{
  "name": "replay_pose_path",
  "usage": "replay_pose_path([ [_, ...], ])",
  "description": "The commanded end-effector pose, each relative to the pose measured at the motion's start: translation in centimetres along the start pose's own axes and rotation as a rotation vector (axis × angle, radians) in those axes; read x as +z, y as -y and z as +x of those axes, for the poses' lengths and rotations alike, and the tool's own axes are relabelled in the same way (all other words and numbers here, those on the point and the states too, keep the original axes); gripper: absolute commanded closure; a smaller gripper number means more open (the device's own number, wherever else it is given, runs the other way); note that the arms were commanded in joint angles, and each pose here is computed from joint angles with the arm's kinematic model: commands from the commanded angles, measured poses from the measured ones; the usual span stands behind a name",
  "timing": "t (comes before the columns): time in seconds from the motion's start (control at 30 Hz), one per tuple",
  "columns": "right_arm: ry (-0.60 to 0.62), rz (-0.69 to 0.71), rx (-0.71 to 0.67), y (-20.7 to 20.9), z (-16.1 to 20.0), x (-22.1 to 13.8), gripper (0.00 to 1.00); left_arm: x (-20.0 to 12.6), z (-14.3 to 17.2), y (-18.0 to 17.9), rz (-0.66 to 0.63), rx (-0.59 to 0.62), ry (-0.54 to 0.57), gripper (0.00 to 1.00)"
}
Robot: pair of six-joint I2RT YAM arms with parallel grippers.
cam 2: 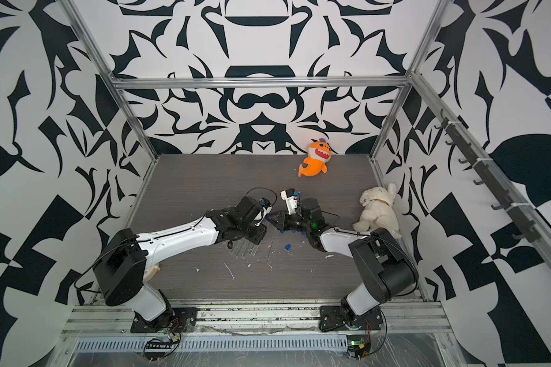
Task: Remove stoppers from test tubes
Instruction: Open the stopper on the test tube.
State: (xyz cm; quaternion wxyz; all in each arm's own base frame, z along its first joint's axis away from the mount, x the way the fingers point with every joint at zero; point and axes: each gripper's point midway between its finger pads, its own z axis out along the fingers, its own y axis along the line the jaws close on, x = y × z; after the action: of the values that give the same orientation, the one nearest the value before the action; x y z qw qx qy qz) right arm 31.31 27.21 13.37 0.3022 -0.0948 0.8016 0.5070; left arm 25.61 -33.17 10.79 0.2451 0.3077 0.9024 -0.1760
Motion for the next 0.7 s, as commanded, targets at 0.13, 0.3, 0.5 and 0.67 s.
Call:
replay_pose_path([
  [0.13, 0.048, -0.039, -0.065, -1.9, -1.8, 0.0, 1.0, -0.5, -0.4, 0.4, 0.012, 0.011, 0.018, 1.0],
  [0.3, 0.075, -0.027, -0.063, -2.1, -2.7, -0.1, 1.0, -0.4, 0.0, 0.3, 0.012, 0.006, 0.014, 1.0],
  [0.5, 0.096, 0.021, -0.064, -1.6, -3.2, -0.4, 1.0, -0.1, 0.9, 0.1, 0.008, -0.002, -0.008, 1.0],
  [0.67, 0.102, 0.045, -0.059, -1.3, -3.7, -0.2, 1.0, -0.2, 1.0, 0.0, 0.006, -0.002, -0.011, 1.0],
])
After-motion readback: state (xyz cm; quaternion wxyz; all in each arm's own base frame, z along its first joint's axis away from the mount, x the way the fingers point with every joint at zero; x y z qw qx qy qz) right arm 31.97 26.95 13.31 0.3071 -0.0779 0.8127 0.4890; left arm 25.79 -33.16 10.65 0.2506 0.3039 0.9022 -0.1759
